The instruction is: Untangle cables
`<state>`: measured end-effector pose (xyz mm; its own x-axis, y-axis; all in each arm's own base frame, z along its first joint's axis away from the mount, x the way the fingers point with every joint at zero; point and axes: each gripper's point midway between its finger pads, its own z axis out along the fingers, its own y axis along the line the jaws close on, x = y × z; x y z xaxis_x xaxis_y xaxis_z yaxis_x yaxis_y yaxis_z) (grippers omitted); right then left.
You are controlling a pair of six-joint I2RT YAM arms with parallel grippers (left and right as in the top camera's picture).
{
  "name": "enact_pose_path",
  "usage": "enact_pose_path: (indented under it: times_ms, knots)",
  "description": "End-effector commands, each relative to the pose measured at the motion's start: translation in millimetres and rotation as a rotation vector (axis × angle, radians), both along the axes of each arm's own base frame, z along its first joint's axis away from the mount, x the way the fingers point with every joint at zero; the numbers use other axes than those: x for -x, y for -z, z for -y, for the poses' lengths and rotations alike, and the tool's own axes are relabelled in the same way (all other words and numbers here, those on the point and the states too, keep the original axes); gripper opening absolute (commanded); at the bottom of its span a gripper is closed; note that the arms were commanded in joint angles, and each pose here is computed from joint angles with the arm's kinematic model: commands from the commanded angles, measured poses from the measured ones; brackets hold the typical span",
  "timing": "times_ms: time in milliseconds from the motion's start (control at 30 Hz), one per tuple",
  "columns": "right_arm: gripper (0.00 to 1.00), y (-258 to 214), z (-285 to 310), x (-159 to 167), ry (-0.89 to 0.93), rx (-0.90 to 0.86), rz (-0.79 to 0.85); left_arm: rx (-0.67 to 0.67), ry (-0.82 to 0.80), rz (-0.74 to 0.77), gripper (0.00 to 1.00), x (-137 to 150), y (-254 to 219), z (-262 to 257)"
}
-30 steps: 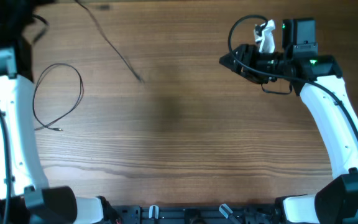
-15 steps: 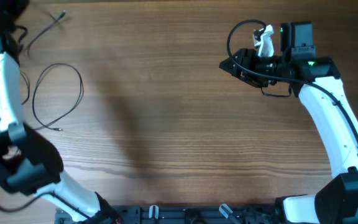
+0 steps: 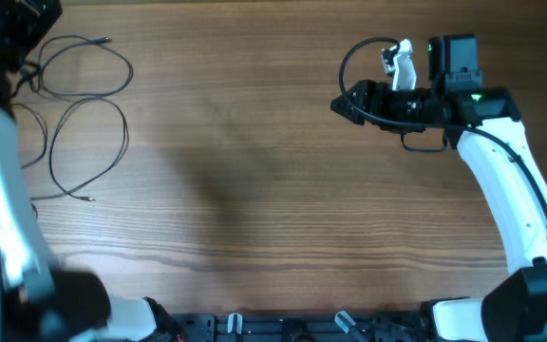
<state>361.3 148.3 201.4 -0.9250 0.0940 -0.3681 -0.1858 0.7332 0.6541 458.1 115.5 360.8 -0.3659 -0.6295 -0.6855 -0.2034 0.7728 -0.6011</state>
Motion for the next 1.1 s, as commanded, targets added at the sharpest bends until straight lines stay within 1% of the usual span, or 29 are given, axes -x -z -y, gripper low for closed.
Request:
enact_pose_path:
  times_ms: [0,67,200,300,367,433,533,700,767,900,1000,1067]
  knots:
    - [0.98,-49.2,12.8,6.4,-0.032,0.113,0.197,-0.025,0.089,0.017,1.00,58.4,-41.9,46.0]
    - [0.99,-67.8,24.2,15.1,-0.015,0.185,0.249,-0.002,0.101,-0.036,1.00,90.3,-42.2,63.2]
    - [1.00,-98.2,48.9,38.9,0.055,0.308,0.294,0.044,0.104,-0.142,1.00,130.2,-29.9,79.0]
    - [0.99,-114.8,68.8,62.5,0.118,0.393,0.310,0.073,0.096,-0.223,1.00,149.3,-16.4,84.4]
    - [0.99,-126.0,73.7,80.1,0.136,0.402,0.335,0.093,0.096,-0.270,1.00,157.5,-8.3,87.5]
    - [1.00,-137.8,73.2,99.6,0.153,0.371,0.354,0.106,0.096,-0.300,1.00,161.9,-3.0,89.1]
    - [1.00,-153.0,72.7,128.5,0.256,0.264,0.323,0.114,0.096,-0.319,1.00,164.0,0.4,89.9]
    - [1.00,-172.0,75.7,151.6,0.366,0.165,0.334,0.114,0.096,-0.318,1.00,163.9,0.4,89.8]
    - [1.00,-170.4,79.0,158.1,0.367,0.186,0.338,0.114,0.096,-0.318,1.00,163.9,0.4,89.8]
    - [1.00,-150.9,98.8,166.9,0.435,0.289,0.264,0.114,0.096,-0.318,0.99,163.9,0.4,89.8]
    - [1.00,-141.3,109.3,164.2,0.470,0.346,0.249,0.114,0.096,-0.319,1.00,163.9,0.5,89.8]
    - [1.00,-138.8,111.1,158.2,0.461,0.367,0.280,0.114,0.096,-0.318,1.00,163.9,0.4,89.8]
